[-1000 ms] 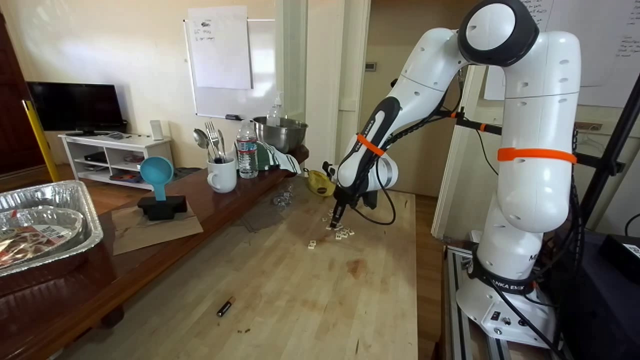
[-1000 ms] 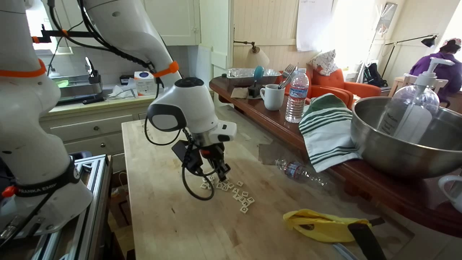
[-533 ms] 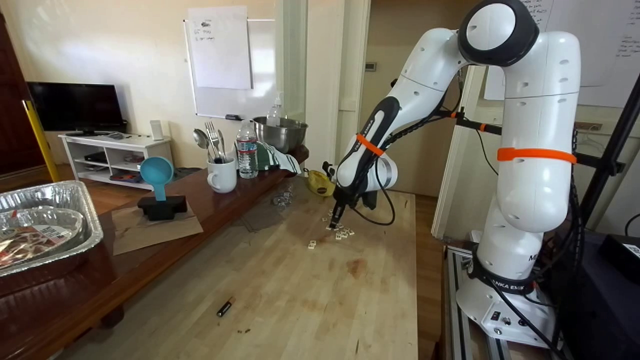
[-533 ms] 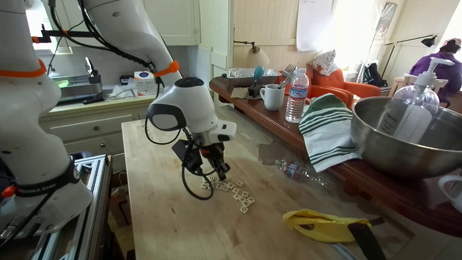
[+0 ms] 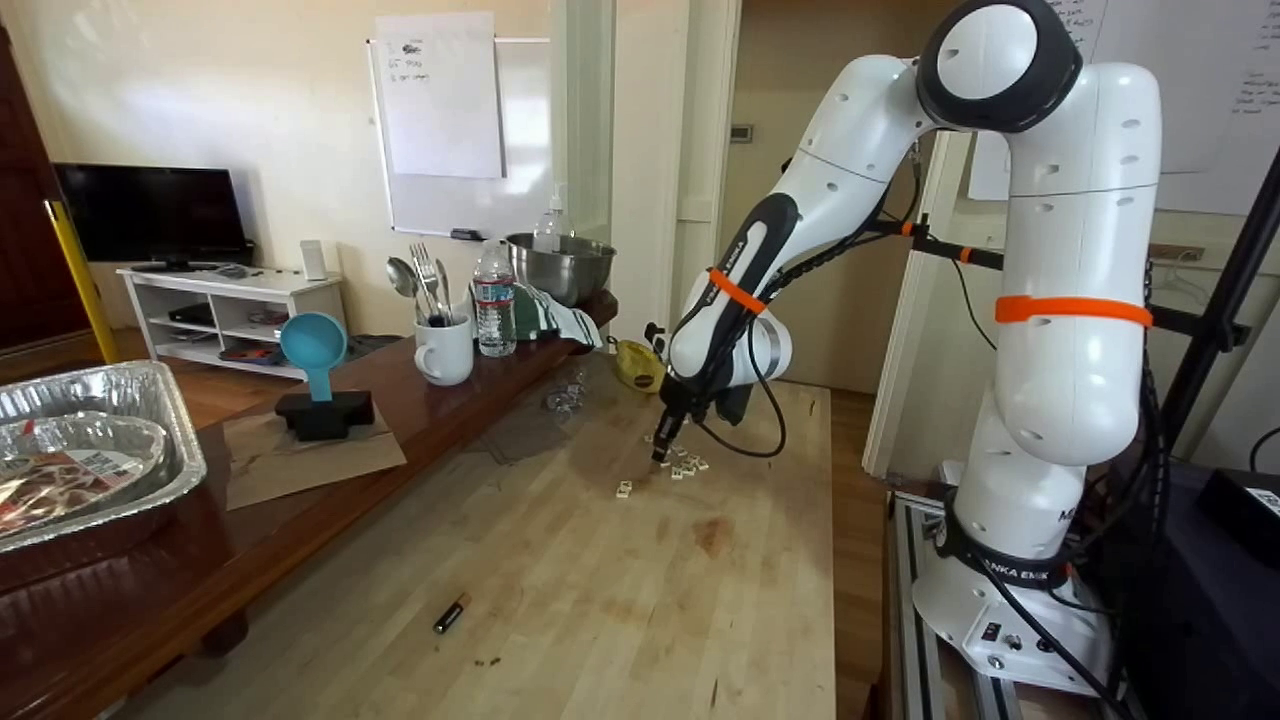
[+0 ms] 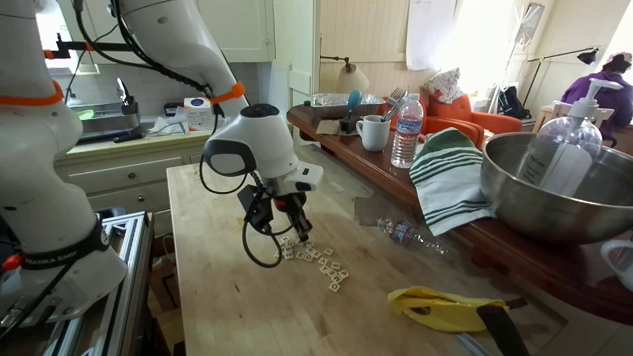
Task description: Use the tile letters to spell the word tale
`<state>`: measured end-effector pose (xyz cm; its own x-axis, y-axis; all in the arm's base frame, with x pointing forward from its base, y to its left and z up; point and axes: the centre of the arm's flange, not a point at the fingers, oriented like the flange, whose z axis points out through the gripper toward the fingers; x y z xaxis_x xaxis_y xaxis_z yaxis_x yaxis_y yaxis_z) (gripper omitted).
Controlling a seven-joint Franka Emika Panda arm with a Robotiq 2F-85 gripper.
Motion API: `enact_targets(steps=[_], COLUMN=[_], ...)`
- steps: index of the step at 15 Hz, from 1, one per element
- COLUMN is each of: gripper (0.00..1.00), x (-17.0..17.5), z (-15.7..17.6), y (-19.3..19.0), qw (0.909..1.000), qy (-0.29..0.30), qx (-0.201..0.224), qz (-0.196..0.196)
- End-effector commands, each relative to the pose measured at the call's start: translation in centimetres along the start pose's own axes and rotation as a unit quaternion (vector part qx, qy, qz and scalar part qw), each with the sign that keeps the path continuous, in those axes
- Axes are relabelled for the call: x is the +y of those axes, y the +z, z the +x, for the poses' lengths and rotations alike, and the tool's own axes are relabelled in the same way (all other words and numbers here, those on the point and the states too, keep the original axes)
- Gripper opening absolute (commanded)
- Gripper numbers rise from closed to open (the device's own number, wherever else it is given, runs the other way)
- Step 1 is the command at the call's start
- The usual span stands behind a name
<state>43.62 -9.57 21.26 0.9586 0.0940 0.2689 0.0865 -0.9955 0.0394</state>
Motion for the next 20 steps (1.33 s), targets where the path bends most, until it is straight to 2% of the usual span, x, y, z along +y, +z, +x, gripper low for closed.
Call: enact_targets(steps=[1, 8, 20], gripper=[0.00, 0.00, 0.00], x=[-1.3, -2.9, -5.0], z=[0.8, 2.3, 3.1], y=[1.0, 1.2, 1.4], qw=[0.9980, 0.9896, 0.9791], qy=[0.063, 0.144, 0.203], qx=[-0.006, 0.002, -0.004], qz=[0.000, 0.004, 0.016])
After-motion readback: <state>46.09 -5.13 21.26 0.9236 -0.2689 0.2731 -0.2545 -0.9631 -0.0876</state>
